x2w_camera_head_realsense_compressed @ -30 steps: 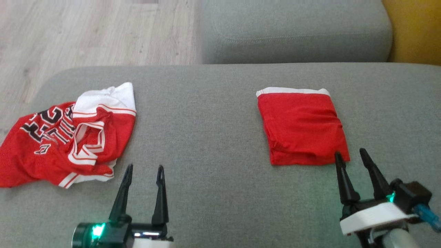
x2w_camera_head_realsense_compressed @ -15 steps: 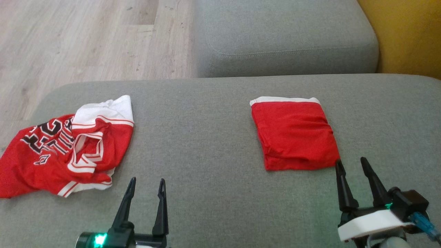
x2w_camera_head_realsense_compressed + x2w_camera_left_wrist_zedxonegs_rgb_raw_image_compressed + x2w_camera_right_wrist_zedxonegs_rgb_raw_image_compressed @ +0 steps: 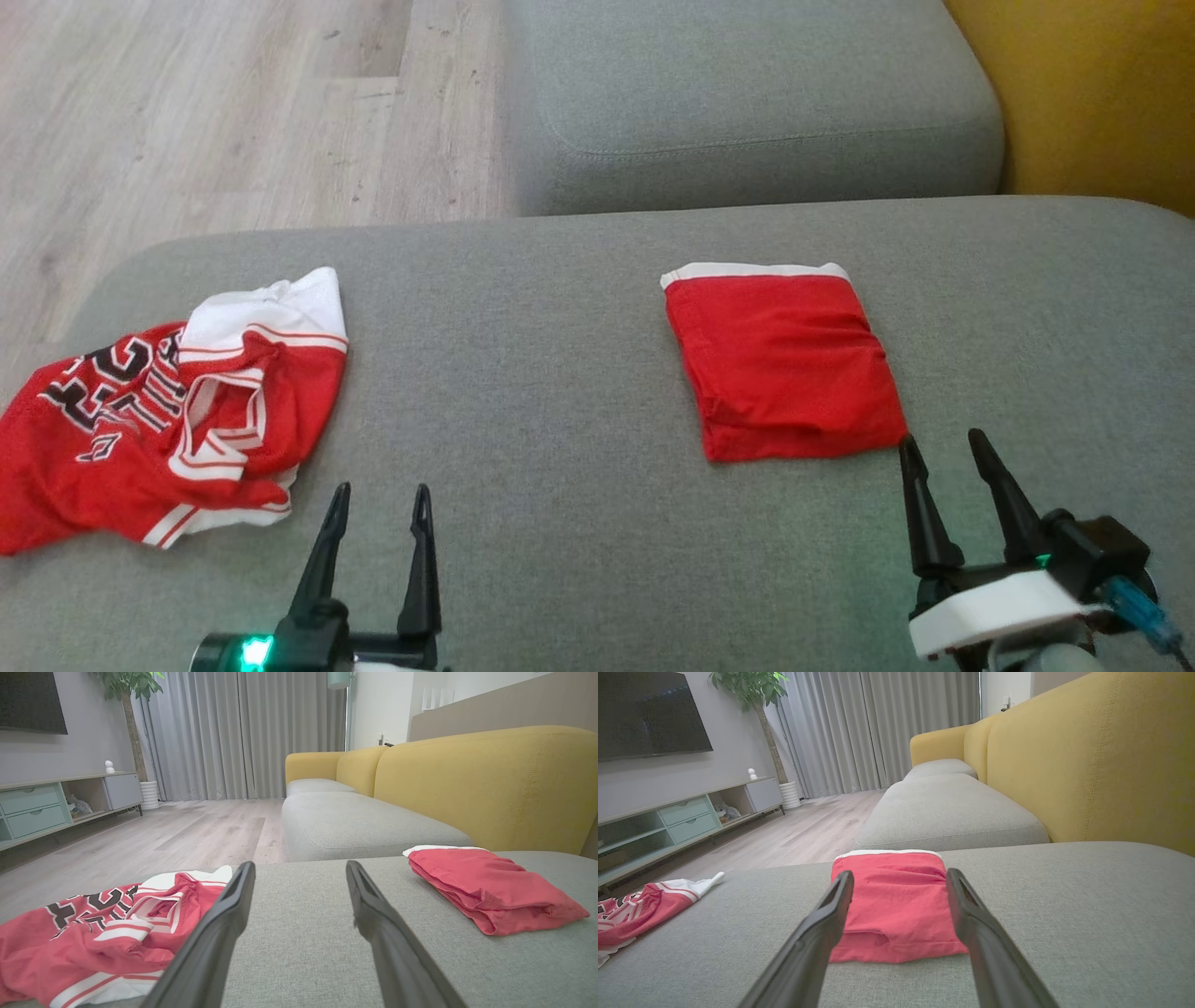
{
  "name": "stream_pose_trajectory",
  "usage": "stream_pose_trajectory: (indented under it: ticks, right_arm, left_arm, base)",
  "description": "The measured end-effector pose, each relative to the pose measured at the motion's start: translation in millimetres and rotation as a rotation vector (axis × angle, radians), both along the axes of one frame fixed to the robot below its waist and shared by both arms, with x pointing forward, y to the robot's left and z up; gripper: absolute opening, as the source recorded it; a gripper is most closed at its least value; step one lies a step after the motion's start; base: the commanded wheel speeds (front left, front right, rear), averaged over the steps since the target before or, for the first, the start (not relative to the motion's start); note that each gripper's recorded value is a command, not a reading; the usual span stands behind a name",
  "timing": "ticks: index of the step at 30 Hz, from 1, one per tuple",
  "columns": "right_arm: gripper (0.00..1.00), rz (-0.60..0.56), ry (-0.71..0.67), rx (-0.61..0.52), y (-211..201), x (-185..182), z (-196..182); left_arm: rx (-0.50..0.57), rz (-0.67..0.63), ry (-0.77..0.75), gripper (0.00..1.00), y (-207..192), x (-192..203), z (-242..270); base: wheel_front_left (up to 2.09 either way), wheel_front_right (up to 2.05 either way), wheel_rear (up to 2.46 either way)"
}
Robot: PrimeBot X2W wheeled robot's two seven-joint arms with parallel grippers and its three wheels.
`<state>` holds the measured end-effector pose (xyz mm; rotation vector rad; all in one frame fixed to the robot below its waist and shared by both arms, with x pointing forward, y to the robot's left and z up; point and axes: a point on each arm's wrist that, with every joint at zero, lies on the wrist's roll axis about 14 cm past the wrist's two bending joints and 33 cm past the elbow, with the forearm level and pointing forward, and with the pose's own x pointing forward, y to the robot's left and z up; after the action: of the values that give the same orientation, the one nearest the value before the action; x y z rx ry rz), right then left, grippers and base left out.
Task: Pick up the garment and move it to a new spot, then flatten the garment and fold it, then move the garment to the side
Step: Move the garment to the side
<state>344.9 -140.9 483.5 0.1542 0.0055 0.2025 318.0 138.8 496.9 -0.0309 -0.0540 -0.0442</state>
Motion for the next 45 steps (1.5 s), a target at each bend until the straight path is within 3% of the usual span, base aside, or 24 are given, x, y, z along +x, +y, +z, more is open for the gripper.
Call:
stream_pose_trajectory:
  ticks: [21,31,41,45]
  right_arm:
    - [1.0,-0.031,0.078,-0.009,-10.3,5.0,-24.5]
    - [1.0,-0.08,0.047,-0.003,-28.5,89.1,-16.2]
    - [1.0,-0.064,0.319,-0.098,-59.5,146.4,-73.9]
    - [1.0,-0.01,0.391,-0.077,-42.9,147.1,-92.1]
  left_arm:
    - [0.016,-0.024,0.033,1.0,-6.4,18.5,-9.1]
    - [0.023,-0.075,-0.041,1.0,-27.0,67.8,11.5]
    - [0.027,-0.082,0.002,1.0,-33.2,89.7,-7.3]
    - [0.027,-0.073,0.019,1.0,-31.7,92.2,-13.6]
  base:
    - [0.0,0.0,0.0]
    - [0.0,0.0,0.0]
    - [0.0,0.0,0.0]
    - [0.0,0.0,0.0]
